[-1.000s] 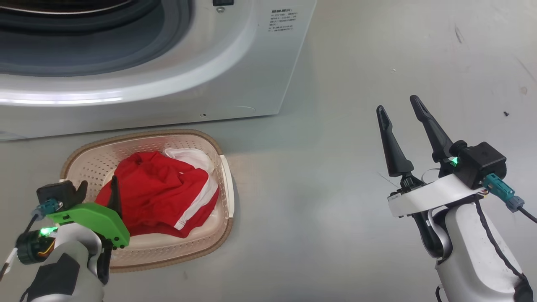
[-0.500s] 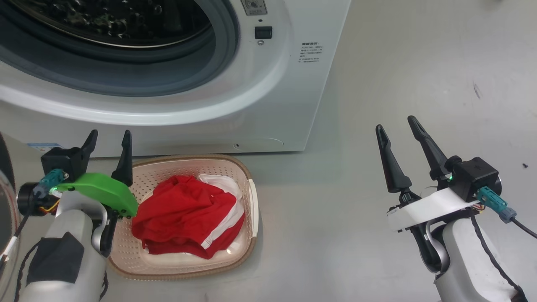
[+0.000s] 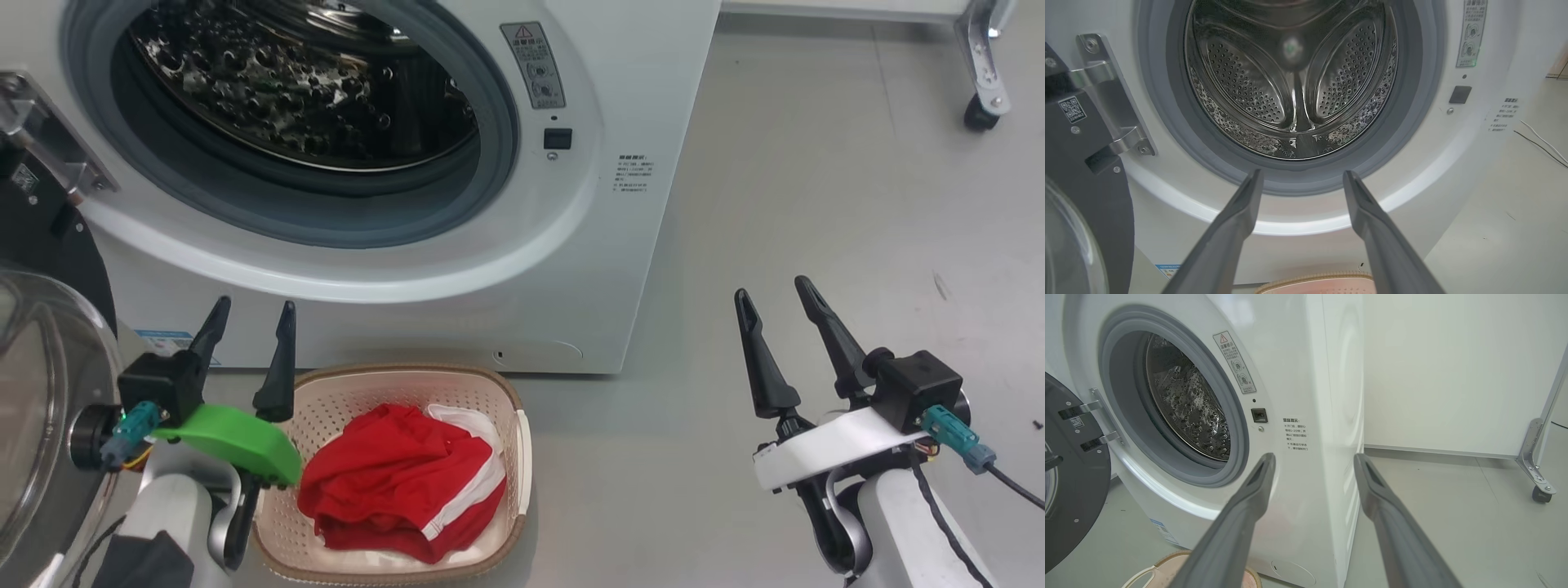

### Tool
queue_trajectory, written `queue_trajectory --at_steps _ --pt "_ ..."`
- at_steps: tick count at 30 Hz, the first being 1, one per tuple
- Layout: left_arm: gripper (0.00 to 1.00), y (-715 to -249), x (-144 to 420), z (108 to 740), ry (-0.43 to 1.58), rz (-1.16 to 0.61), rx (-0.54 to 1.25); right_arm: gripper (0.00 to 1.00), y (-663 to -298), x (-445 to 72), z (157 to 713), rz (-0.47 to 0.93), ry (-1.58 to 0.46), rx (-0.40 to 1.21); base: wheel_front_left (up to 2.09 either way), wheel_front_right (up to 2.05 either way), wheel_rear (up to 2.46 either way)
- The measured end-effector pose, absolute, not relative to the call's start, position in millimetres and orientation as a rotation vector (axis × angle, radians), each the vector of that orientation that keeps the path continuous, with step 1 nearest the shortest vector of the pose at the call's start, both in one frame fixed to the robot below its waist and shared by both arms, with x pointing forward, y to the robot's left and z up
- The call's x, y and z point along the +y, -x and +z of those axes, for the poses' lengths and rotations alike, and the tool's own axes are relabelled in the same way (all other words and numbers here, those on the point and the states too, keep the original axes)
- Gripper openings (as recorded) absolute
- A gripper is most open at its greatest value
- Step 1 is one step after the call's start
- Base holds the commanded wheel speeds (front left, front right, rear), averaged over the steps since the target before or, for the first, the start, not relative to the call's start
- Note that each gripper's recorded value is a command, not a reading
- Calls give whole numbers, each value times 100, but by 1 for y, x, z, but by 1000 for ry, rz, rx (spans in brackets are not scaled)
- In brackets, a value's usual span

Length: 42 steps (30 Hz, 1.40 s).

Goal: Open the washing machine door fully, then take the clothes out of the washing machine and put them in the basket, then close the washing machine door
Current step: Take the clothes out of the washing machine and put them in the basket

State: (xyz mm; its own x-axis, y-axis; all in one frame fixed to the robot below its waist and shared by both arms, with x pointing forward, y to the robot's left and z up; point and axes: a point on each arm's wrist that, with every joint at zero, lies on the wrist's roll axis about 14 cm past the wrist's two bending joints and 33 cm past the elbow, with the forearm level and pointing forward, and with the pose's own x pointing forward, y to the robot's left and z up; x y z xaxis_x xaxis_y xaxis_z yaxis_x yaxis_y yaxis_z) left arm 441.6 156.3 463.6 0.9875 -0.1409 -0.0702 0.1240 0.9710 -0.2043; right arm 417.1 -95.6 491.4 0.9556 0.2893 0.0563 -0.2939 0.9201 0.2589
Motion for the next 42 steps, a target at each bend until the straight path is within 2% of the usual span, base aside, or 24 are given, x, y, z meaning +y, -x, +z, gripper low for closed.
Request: queue_trajectory --at_steps 13,17,22,42 --pt "100 -383 171 482 228 -83 18 100 -376 -102 502 273 -272 -37 0 0 0" --pt "100 -372 172 486 234 -80 2 100 -372 -114 506 221 -266 -53 0 0 0" --pt "100 -365 176 491 242 -68 -21 100 -363 -128 500 165 -258 -39 0 0 0" --pt "100 -349 164 489 235 -97 -19 100 -359 -132 512 153 -259 -78 0 0 0"
